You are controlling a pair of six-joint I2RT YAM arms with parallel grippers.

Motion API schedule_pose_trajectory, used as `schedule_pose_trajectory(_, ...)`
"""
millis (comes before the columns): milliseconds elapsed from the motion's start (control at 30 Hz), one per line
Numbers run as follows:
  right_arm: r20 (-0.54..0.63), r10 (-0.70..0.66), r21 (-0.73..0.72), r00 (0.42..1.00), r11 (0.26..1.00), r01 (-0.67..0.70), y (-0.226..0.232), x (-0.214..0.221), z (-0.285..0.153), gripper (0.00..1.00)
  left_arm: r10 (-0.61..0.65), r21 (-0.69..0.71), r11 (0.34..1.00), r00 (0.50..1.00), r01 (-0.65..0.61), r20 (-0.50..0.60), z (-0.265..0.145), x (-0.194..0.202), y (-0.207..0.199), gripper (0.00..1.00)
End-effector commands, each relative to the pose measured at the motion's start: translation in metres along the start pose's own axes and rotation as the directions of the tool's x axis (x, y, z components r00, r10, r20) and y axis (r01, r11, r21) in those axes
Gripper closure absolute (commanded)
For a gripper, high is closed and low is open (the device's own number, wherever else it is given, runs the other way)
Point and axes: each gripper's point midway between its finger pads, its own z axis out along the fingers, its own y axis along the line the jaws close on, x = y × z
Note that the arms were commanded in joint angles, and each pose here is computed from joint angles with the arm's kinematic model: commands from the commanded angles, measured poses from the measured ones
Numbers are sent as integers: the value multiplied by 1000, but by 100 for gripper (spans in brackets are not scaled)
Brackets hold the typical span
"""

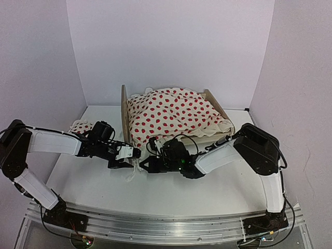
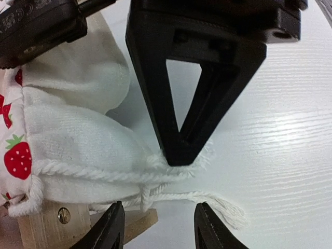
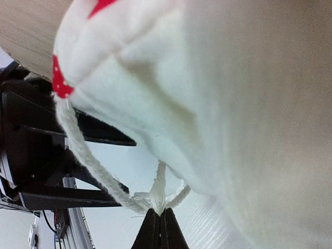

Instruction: Set up the pet bed

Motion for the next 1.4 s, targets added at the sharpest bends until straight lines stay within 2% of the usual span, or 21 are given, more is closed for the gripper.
schedule_pose_trajectory(0, 72, -42, 30, 996, 999, 40, 17, -33, -21, 100, 58, -72, 996, 996, -53, 71, -33, -27, 21, 46)
schedule_pose_trajectory(133, 55, -59, 95, 997, 994, 53, 13, -34, -23, 100, 66, 29, 997, 991, -70, 114, -43, -32, -6, 45)
schedule_pose_trajectory(267, 64, -83, 121, 994, 990, 75, 15, -39, -24, 100, -202, 89, 976, 979, 200, 5, -28, -15, -25, 55)
schedule_pose_trajectory(333, 62, -88, 119, 994, 990, 80, 17, -39, -23, 100, -270, 97, 956, 959, 278, -90, -17, 1, -40, 58)
schedule_pose_trajectory(433, 54, -87, 114, 995, 990, 81, 19, -37, -21, 100, -235, 87, 964, 960, 250, -154, -4, 9, -53, 55)
schedule_pose_trajectory(567, 50, -93, 107, 994, 990, 87, 21, -36, -20, 100, -236, 8, 970, 956, 241, -174, 7, 16, -36, 49)
schedule_pose_trajectory(733, 57, -111, 108, 992, 989, 104, 24, -38, -22, 100, -318, -35, 947, 927, 318, -198, 18, 28, -34, 46)
schedule_pose_trajectory(900, 52, -116, 110, 992, 988, 110, 23, -36, -22, 100, -343, 27, 934, 916, 356, -210, 21, 30, -50, 52)
schedule_pose_trajectory(1267, 50, -125, 110, 991, 987, 119, 23, -36, -22, 100, -258, 93, 953, 931, 290, -257, 32, 49, -77, 53)
schedule_pose_trajectory(1367, 50, -124, 110, 991, 987, 118, 22, -35, -22, 100, -250, 86, 956, 933, 280, -257, 35, 51, -75, 61)
